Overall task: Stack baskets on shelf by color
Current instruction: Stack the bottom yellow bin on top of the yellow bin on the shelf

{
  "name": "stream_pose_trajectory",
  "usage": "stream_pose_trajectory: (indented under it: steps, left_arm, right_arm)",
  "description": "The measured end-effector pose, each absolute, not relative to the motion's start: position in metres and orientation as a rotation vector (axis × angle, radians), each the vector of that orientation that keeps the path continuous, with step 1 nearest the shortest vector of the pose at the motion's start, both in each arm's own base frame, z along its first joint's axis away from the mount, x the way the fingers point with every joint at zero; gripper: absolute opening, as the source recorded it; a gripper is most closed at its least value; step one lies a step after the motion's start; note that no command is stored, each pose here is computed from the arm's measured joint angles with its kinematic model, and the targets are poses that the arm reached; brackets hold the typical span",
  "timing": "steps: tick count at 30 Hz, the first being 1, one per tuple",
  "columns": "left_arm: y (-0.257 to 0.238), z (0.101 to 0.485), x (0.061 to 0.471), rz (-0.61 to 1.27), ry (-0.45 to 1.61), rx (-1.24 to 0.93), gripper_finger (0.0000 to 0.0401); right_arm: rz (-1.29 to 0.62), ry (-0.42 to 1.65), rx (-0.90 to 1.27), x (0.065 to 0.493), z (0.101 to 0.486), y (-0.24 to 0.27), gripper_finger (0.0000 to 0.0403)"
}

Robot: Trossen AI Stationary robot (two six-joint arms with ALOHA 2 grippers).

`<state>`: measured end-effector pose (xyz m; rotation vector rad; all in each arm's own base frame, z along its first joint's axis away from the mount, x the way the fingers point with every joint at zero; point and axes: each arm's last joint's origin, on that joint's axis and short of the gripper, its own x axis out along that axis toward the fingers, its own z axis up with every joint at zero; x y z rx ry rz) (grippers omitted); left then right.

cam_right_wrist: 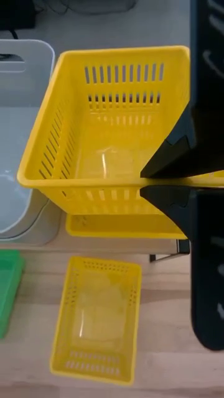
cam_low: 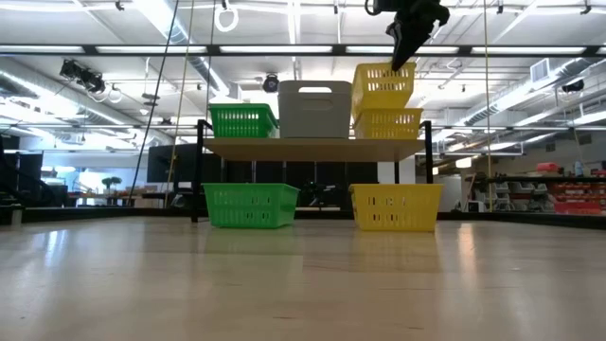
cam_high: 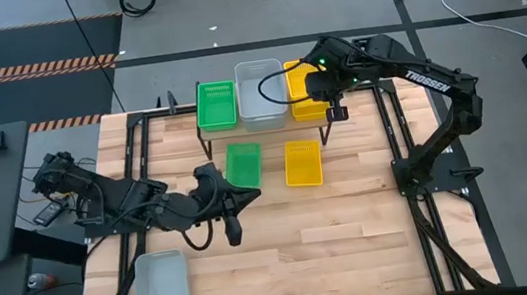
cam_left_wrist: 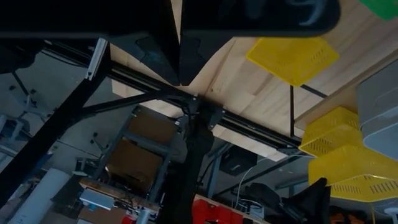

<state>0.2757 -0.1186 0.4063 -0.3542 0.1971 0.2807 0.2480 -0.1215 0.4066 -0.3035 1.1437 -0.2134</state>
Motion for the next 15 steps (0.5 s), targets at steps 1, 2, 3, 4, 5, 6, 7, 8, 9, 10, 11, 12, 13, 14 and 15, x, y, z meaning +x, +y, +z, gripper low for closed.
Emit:
stream_pose_trajectory:
  steps: [1, 2, 3, 4, 5, 6, 7, 8, 9, 10, 11, 12, 13, 14, 15]
  left_arm:
    - [-0.1186, 0.4063, 0.2757, 0.281, 0.197, -0.355, 0.0008]
    - [-0.1186, 0.4063, 0.2757, 0.282, 0.196, -0.360, 0.0009]
    - [-0.1186, 0.4063, 0.2757, 0.282, 0.196, -0.362, 0.0011]
    - [-0.1186, 0.4063, 0.2757, 0.282, 0.196, -0.362, 0.0013]
    - [-0.1186, 0.4063, 0.2757, 0.281, 0.196, -0.362, 0.0015]
    - [-0.1186, 0.4063, 0.2757, 0.282, 0.196, -0.362, 0.0017]
    - [-0.1186, 0.4063, 0.2757, 0.281, 0.196, -0.362, 0.0018]
    - [-0.1186, 0.4063, 0.2757, 0.281, 0.196, -0.362, 0.0019]
    - [-0.1186, 0.4063, 0.2757, 0.281, 0.196, -0.362, 0.0019]
    - [-0.1186, 0.4063, 0.2757, 0.281, 0.196, -0.362, 0.0019]
    - [-0.1186, 0.4063, 0.2757, 0.281, 0.196, -0.362, 0.0018]
    - [-0.1186, 0.4063, 0.2757, 0.282, 0.196, -0.363, 0.0016]
    - [-0.1186, 0.4063, 0.2758, 0.281, 0.196, -0.363, 0.0014]
    - [-0.1186, 0.4063, 0.2758, 0.281, 0.195, -0.363, 0.0012]
    - [-0.1187, 0.4063, 0.2757, 0.281, 0.195, -0.363, 0.0010]
  right_arm:
    - [-0.211, 1.140, -0.294, 0.2477, 0.4066, -0.1220, 0.0024]
    - [-0.210, 1.137, -0.288, 0.2476, 0.4067, -0.1223, 0.0027]
    - [-0.212, 1.136, -0.285, 0.2476, 0.4067, -0.1224, 0.0031]
    - [-0.212, 1.136, -0.286, 0.2477, 0.4068, -0.1224, 0.0035]
    - [-0.212, 1.136, -0.286, 0.2476, 0.4067, -0.1224, 0.0038]
    - [-0.213, 1.136, -0.285, 0.2476, 0.4067, -0.1225, 0.0042]
    - [-0.213, 1.136, -0.286, 0.2476, 0.4067, -0.1225, 0.0044]
    - [-0.213, 1.136, -0.285, 0.2476, 0.4067, -0.1226, 0.0045]
    - [-0.214, 1.136, -0.285, 0.2474, 0.4067, -0.1230, 0.0045]
    - [-0.217, 1.137, -0.282, 0.2470, 0.4067, -0.1238, 0.0046]
    - [-0.220, 1.137, -0.280, 0.2466, 0.4067, -0.1246, 0.0046]
    - [-0.228, 1.137, -0.271, 0.2461, 0.4067, -0.1256, 0.0046]
    - [-0.237, 1.136, -0.260, 0.2454, 0.4067, -0.1269, 0.0048]
    - [-0.248, 1.134, -0.246, 0.2449, 0.4067, -0.1280, 0.0049]
    - [-0.260, 1.133, -0.229, 0.2443, 0.4066, -0.1294, 0.0051]
